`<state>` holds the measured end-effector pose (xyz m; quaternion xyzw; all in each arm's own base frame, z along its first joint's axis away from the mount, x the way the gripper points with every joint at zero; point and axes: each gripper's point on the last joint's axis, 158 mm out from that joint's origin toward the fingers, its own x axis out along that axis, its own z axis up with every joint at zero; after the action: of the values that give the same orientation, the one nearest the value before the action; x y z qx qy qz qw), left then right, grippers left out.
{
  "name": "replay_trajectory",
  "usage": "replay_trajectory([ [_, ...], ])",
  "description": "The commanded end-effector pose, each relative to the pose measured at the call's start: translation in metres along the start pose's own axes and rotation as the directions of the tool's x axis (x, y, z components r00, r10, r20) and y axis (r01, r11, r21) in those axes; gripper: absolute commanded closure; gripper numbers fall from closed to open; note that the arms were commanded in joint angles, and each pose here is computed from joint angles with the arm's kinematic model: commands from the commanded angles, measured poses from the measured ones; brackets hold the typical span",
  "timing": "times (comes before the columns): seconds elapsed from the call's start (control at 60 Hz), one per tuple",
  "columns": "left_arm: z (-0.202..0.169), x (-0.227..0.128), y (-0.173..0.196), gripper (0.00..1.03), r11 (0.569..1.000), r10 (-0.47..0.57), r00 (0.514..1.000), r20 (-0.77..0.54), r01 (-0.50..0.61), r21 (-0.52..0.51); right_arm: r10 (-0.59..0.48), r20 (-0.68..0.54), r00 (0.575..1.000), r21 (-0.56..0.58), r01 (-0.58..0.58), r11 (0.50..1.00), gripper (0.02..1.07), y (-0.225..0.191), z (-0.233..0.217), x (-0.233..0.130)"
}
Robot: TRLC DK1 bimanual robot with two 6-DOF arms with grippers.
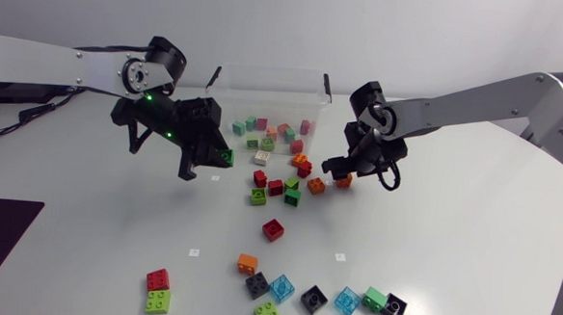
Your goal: Place the duplo bricks in the container
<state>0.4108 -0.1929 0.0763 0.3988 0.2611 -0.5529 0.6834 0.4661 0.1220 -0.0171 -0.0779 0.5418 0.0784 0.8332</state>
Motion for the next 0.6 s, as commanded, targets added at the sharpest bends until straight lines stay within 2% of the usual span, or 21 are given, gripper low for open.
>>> replay_trajectory([
  [0.0, 0.006, -0.014, -0.003, 0.82, 0.999, 0.01, 1.0, 0.012, -0.01, -0.049, -0.011, -0.015, 1.0, 0.026, 0.011, 1.0, 0.48, 0.002, 0.001, 0.006],
  [0.267, 0.04, -0.046, 0.012, 0.82, 0.991, 0.104, 0.993, 0.063, -0.099, -0.089, -0.012, -0.055, 0.998, 0.029, 0.014, 0.999, 0.48, 0.003, -0.003, 0.021],
  [0.5, 0.064, -0.059, 0.047, 0.82, 0.969, 0.211, 0.97, 0.118, -0.192, -0.152, -0.013, -0.071, 0.997, 0.023, 0.015, 1.0, 0.77, 0.004, -0.009, 0.024],
  [0.583, 0.069, -0.06, 0.065, 0.82, 0.957, 0.25, 0.961, 0.12, -0.226, -0.185, -0.013, -0.065, 0.998, 0.021, 0.014, 1.0, 0.77, 0.003, -0.009, 0.018],
])
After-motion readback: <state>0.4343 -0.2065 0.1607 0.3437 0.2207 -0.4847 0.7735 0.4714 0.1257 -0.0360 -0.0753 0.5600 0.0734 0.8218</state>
